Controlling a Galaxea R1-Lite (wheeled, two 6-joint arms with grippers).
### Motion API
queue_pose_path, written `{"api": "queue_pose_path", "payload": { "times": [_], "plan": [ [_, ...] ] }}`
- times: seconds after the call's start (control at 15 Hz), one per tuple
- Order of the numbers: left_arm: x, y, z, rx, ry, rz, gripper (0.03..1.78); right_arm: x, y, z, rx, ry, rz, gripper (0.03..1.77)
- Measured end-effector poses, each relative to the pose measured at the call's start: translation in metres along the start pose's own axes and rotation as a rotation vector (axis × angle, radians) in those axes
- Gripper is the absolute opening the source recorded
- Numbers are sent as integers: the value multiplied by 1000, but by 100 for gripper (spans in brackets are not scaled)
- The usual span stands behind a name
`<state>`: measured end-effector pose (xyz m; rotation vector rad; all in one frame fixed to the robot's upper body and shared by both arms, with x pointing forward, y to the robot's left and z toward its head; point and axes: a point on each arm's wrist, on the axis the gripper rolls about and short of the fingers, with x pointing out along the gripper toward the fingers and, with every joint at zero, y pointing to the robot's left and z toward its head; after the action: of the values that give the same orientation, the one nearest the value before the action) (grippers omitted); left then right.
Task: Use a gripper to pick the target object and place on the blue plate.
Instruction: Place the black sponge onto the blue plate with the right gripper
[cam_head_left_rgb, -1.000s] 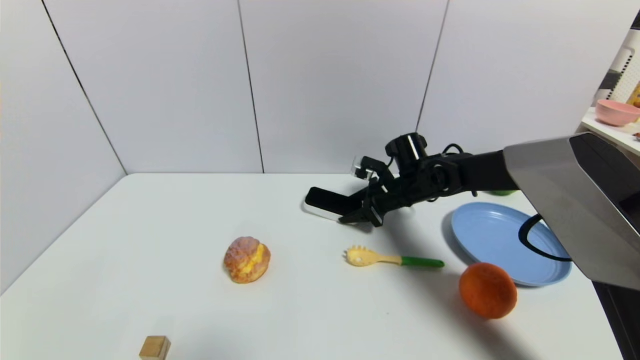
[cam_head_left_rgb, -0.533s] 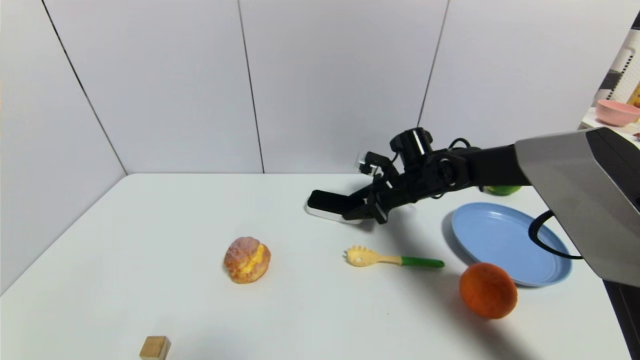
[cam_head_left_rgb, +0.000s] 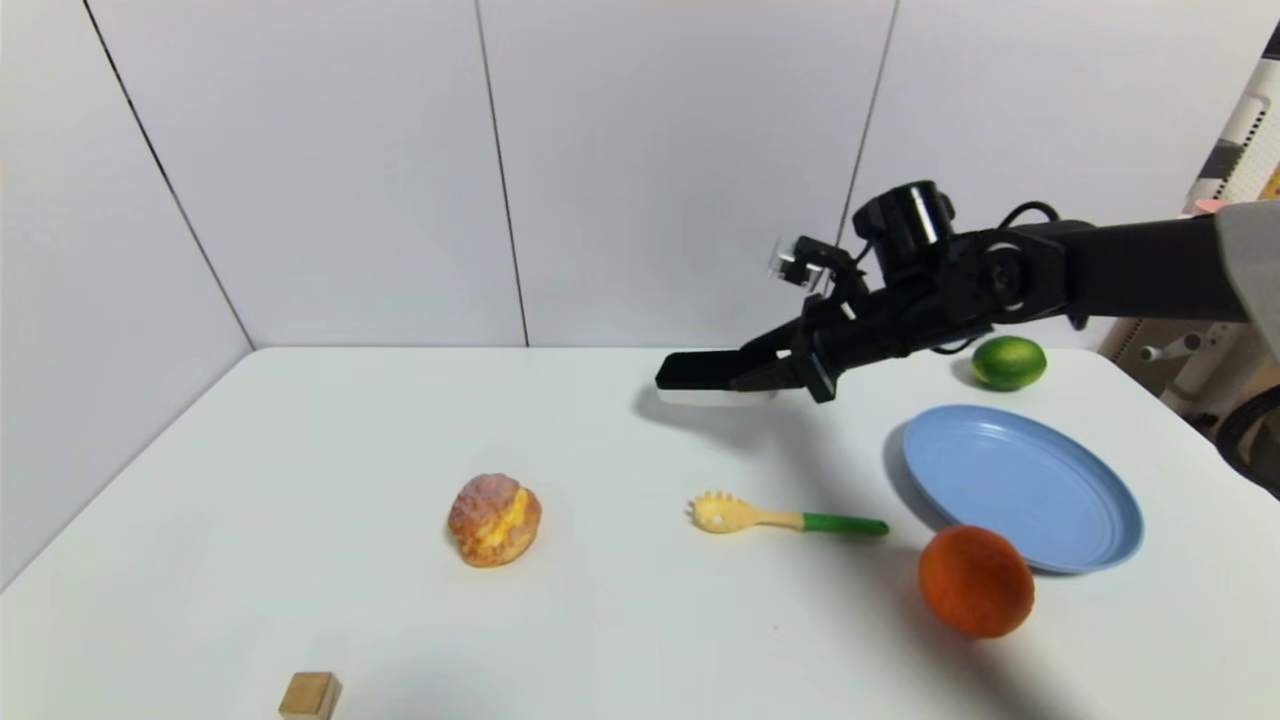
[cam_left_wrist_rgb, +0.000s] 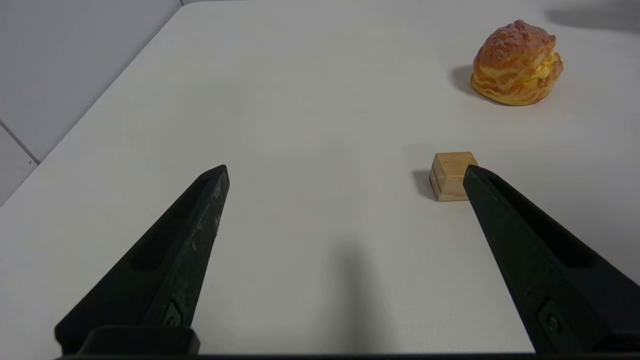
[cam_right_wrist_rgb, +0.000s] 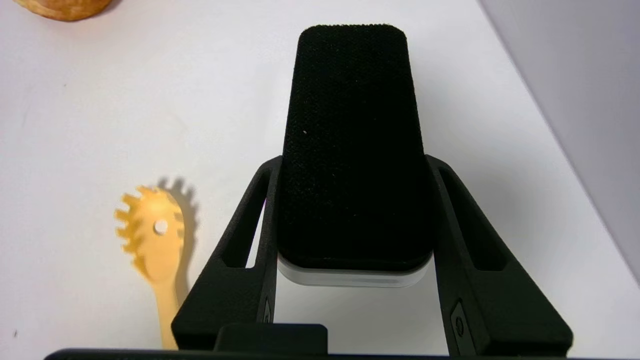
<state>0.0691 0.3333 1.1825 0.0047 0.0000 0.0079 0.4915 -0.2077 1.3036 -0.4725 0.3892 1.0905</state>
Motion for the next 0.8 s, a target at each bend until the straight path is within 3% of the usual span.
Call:
{"api": "queue_pose_path", "payload": {
  "times": [0.4,0.6,0.8],
  "plan": [
    [0,0,0,0,0,0,169,-93,-15,-28,97,28,-188,86],
    [0,0,0,0,0,0,169,-143,-9,-64,216,80,-284,86],
    [0,0,0,0,0,0,169,-187,13,-102,344,127,-372,86]
  ]
}}
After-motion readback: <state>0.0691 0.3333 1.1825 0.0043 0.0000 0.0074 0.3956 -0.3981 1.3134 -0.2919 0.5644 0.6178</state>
